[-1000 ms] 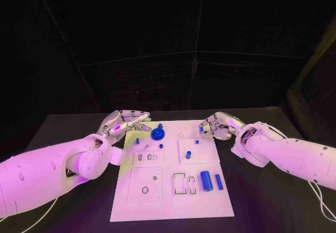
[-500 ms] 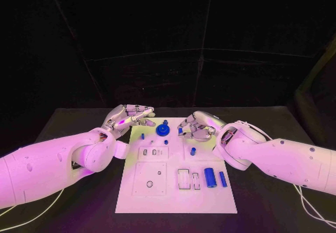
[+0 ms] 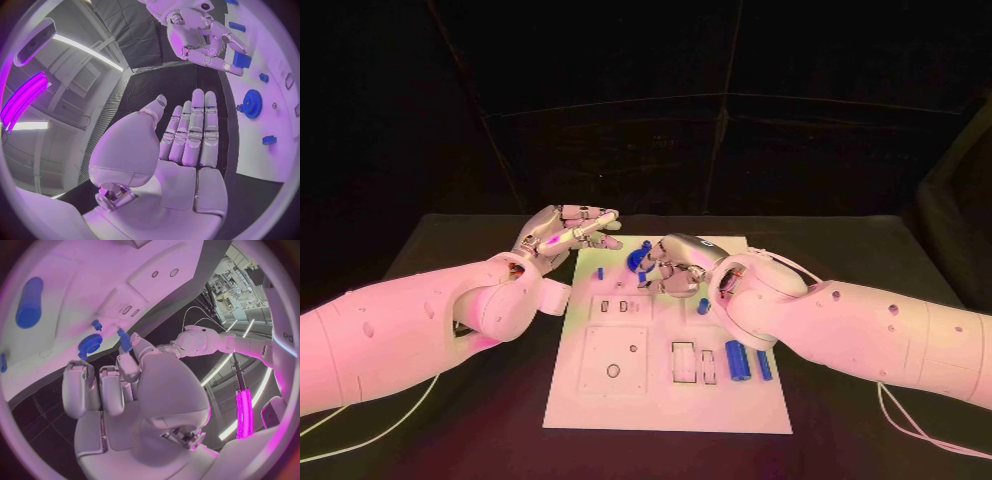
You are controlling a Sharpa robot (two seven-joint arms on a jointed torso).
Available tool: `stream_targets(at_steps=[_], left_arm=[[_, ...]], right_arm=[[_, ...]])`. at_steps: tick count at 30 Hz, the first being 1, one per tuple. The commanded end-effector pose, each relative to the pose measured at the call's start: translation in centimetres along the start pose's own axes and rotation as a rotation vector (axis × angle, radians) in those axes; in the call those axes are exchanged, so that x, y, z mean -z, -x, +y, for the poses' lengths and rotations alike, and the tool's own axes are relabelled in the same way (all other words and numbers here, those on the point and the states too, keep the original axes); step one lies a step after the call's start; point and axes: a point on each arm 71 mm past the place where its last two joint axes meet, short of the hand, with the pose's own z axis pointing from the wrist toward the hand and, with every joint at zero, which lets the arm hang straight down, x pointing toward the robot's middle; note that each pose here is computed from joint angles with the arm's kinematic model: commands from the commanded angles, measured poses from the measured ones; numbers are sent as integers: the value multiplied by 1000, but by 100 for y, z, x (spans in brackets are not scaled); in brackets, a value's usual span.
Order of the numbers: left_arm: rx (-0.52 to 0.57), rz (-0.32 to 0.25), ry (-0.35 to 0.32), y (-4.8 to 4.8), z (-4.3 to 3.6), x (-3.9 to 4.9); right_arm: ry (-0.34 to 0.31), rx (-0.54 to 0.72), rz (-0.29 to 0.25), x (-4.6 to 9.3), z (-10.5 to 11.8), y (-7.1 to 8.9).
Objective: Assemble the parts on the task board
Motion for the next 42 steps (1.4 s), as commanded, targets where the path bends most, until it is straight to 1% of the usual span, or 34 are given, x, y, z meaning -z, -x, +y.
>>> stream_targets(at_steps=[1, 10, 18, 33, 42], left_arm=[[9, -9, -13, -3, -18, -13], [10, -8, -13, -7, -16, -23], [12, -5, -13, -15, -16, -30], [13, -2, -13, -20, -15, -36], [13, -1, -12, -20, -13, -38]], right_arm=[[-4, 77, 24, -39, 35, -56], [8, 102, 42, -129, 118, -210], [15, 146, 72, -164, 145, -321], [24, 188, 120, -197, 182, -439], [7, 200, 143, -186, 122, -476]])
